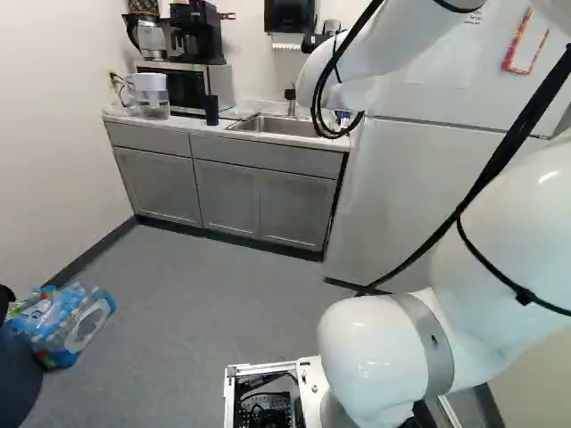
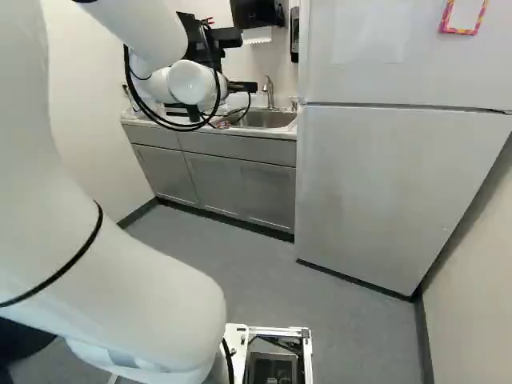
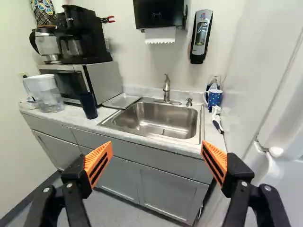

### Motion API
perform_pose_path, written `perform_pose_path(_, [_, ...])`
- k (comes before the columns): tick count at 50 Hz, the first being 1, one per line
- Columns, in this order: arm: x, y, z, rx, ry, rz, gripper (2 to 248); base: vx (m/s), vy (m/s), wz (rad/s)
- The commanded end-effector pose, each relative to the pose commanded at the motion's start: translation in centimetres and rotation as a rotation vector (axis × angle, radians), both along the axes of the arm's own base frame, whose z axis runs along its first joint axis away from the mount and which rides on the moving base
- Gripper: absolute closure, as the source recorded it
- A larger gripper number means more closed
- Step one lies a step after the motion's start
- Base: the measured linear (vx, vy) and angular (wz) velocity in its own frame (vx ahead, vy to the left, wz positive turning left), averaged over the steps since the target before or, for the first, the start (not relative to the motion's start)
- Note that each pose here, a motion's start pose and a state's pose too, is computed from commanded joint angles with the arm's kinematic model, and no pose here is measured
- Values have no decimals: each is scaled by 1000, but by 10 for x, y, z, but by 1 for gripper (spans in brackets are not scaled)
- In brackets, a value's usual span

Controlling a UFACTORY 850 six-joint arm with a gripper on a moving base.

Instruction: Rinse the cup and place it in the tray

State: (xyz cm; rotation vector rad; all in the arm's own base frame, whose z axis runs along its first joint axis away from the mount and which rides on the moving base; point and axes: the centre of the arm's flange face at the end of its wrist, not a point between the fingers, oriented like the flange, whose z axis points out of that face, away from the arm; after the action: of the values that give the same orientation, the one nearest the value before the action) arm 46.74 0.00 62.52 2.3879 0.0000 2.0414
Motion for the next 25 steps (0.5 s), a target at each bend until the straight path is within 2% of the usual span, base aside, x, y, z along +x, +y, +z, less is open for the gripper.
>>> perform_pose_path(25, [0,0,0,0,0,0,3,78,-1,-8])
